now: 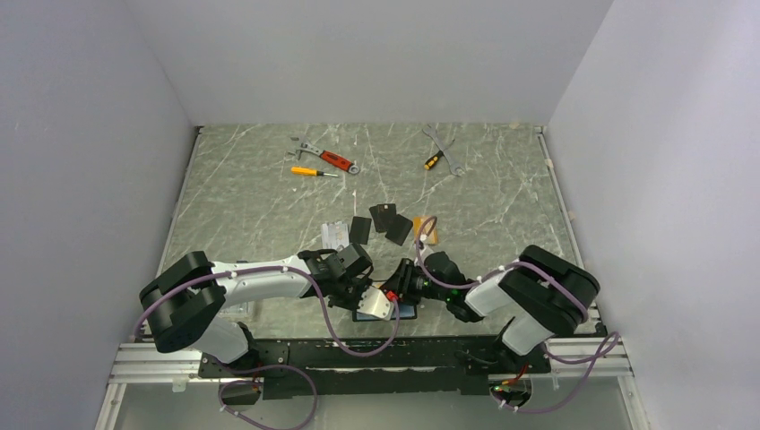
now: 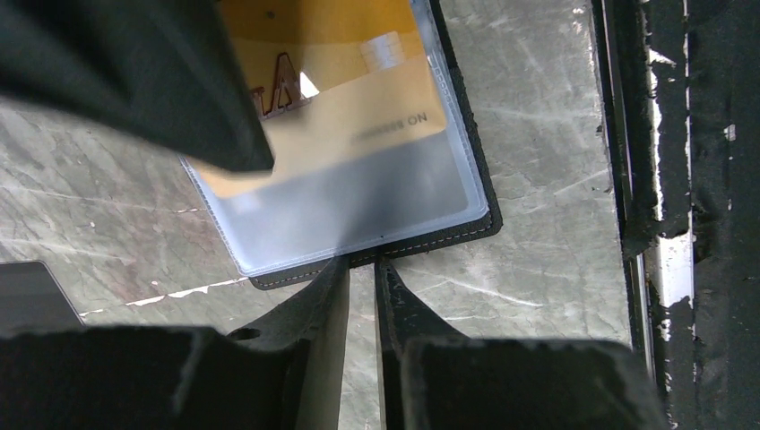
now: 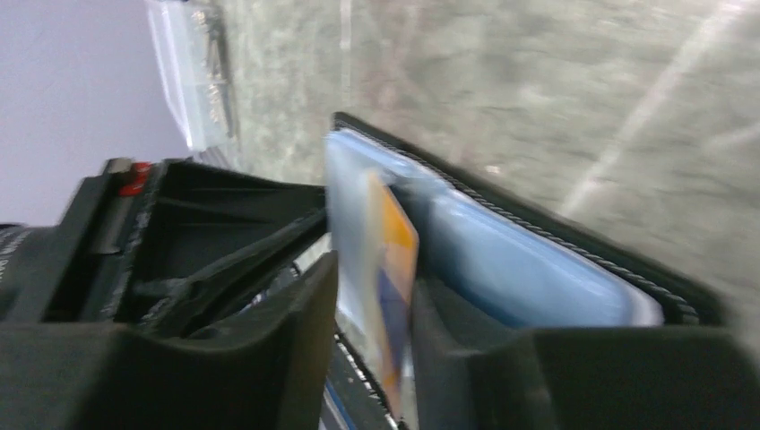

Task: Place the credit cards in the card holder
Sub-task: Insert the credit card into the card holder.

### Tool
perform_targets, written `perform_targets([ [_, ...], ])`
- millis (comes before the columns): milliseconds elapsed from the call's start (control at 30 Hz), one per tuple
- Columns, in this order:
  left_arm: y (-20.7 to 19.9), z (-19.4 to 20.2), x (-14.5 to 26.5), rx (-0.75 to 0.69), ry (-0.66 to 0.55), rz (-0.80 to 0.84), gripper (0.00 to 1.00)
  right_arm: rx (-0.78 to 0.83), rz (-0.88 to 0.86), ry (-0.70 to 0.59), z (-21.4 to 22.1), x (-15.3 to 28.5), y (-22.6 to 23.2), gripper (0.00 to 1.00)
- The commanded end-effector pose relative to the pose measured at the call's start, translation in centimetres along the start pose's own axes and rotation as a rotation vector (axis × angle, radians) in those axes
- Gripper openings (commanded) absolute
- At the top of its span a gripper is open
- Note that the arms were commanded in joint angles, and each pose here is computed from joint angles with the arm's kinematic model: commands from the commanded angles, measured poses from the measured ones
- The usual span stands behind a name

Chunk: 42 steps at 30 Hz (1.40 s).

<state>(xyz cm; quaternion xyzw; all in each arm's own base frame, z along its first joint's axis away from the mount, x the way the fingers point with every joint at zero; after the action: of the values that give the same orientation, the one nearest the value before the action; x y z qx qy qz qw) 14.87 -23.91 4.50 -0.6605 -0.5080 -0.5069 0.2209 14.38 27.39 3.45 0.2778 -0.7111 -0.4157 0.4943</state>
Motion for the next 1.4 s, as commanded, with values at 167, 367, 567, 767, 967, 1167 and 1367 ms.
perform_targets([
  [167,-2.4,1.3,-0.6,0.012,0.049,0.093,0.19,0.1,0.302,-0.054,-0.8,3.0,-2.6,0.56],
  [367,-2.2,1.1,-0.5,0.011,0.043,0.092,0.19,0.137,0.372,-0.058,-1.0,3.7,-2.6,0.58],
  [567,-2.4,1.3,-0.6,0.012,0.047,0.093,0.18,0.149,0.323,-0.037,-0.6,2.6,-1.6,0.49],
  [767,-2.2,1.2,-0.6,0.014,0.047,0.092,0.18,0.176,0.291,0.002,0.5,0.7,-0.3,0.47],
  [967,-2.2,1.1,-0.5,0.011,0.045,0.09,0.18,0.22,0.328,0.004,1.0,0.3,0.5,0.52],
  [1167,-2.3,1.1,-0.4,0.01,0.043,0.087,0.18,0.223,0.405,-0.019,0.9,2.0,-0.7,0.52],
  [1367,-2.4,1.3,-0.5,0.012,0.05,0.088,0.17,0.2,0.329,-0.036,1.2,3.2,0.0,0.19],
])
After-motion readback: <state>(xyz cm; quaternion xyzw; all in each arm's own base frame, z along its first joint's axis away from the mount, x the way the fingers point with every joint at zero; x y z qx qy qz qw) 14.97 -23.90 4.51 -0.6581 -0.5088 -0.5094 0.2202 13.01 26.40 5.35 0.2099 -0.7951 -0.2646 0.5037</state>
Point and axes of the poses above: each gripper's point midway between its finger pads, its own x axis back along the fingers, its own y axis along the line the jaws close on, z = x × y, the point moved 3 cm from there along x, back along the fingers, and after that the axes turned 5 degrees about -x, right-handed, at the moved point
